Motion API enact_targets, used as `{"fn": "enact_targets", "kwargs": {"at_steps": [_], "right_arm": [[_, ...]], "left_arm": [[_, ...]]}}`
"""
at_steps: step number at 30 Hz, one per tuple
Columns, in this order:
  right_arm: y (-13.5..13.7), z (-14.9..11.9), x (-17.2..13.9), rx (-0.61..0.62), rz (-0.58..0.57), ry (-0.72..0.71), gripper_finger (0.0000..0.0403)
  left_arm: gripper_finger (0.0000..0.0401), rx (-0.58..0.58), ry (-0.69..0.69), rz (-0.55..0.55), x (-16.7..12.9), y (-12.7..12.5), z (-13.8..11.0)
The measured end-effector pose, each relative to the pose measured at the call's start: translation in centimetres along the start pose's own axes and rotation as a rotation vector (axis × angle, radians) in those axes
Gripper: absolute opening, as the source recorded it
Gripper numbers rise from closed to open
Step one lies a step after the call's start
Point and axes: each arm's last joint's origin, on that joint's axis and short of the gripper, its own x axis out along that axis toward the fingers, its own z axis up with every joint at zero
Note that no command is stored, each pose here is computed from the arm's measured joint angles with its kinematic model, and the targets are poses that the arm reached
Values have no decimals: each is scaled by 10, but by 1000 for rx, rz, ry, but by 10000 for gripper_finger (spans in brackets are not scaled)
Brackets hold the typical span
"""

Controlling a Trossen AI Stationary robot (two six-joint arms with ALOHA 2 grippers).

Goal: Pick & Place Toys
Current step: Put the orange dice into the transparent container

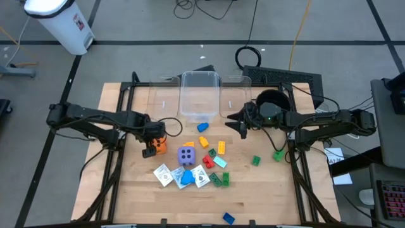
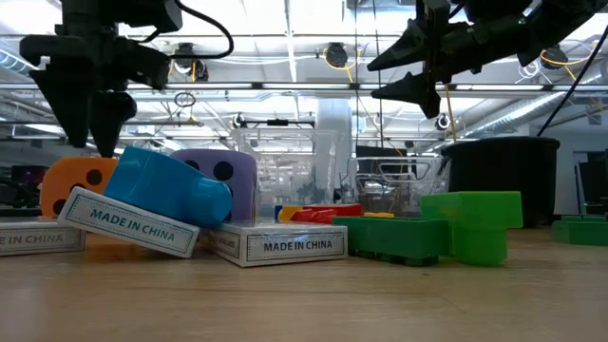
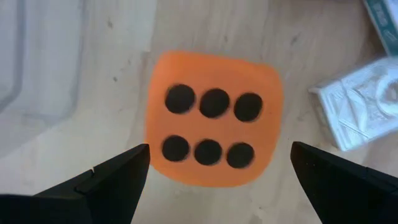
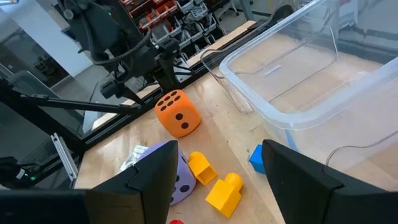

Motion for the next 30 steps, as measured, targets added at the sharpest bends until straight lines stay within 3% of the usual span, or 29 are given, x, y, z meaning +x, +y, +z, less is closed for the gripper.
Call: {"fn": "enact_targets", "kwargs": {"at_steps": [12,19,30], "right_arm": [[-23,-41,-8,130,25,-45,226],[-24,-43,-9,116,22,-44,215],[-24,-43,-9,101,23,-46,177]], "left_arm": [[392,41,-12,12,0,-8,-2],[392,42,-91,17,0,-9,6],[392,82,-23,56,13,-10,12]]}}
